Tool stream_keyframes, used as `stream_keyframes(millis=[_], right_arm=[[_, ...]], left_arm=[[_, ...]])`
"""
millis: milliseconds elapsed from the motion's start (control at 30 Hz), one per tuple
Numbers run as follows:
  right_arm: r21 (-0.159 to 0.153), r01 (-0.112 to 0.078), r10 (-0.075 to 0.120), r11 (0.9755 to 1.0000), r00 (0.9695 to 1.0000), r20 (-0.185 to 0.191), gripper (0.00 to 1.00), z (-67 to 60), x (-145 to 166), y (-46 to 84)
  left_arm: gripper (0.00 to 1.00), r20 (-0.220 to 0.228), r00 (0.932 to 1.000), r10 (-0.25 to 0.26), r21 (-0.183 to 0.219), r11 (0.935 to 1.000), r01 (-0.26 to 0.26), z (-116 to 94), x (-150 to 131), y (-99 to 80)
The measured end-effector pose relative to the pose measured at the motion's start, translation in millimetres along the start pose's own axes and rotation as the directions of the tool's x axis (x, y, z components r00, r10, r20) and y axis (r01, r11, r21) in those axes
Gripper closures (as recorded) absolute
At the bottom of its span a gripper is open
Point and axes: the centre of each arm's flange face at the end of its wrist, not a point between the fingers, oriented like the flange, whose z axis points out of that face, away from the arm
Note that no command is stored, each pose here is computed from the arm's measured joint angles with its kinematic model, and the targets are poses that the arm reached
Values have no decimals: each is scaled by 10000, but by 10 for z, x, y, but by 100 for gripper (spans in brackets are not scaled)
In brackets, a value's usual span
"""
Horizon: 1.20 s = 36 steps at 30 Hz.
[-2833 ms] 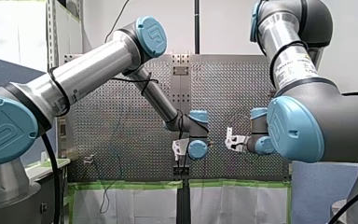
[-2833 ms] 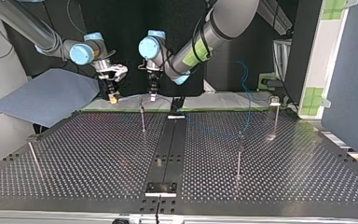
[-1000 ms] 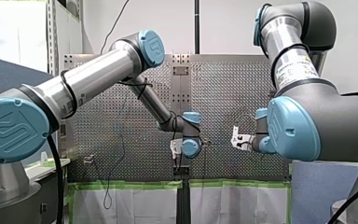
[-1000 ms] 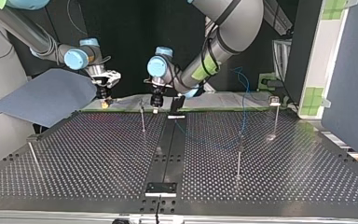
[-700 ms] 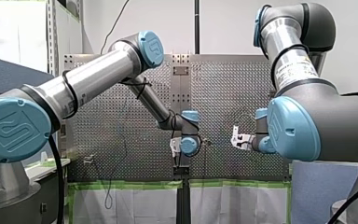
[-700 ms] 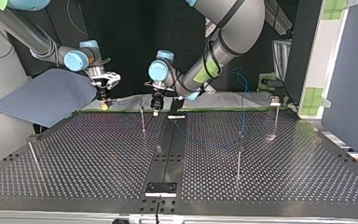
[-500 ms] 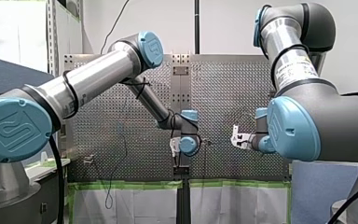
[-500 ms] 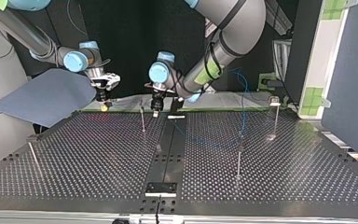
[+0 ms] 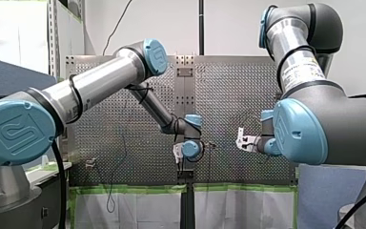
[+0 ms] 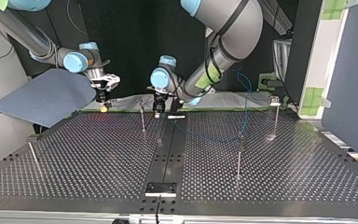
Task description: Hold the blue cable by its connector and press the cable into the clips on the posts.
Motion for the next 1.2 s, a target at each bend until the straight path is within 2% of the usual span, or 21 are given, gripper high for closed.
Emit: stream_keyframes(millis=[133,400,700,1200], right_arm=[[-23,-2,1,10000,10000,-32,100,10,10,12],[-86,-60,57,9999,9997,-258,100,103,101,77],[-212,-139,129,9997,9987,-496,100,199,191,169],[-311,-380,379,9988,9993,-36,100,410,-1,288]], left_arm=[[99,-34,9999,108,-75,9999,-108,89,-10,4],[99,342,9994,-15,-120,9999,19,267,-227,-23],[99,428,9991,-28,-188,9998,36,318,-281,8],[99,223,9993,292,-310,9991,-285,298,-264,29]])
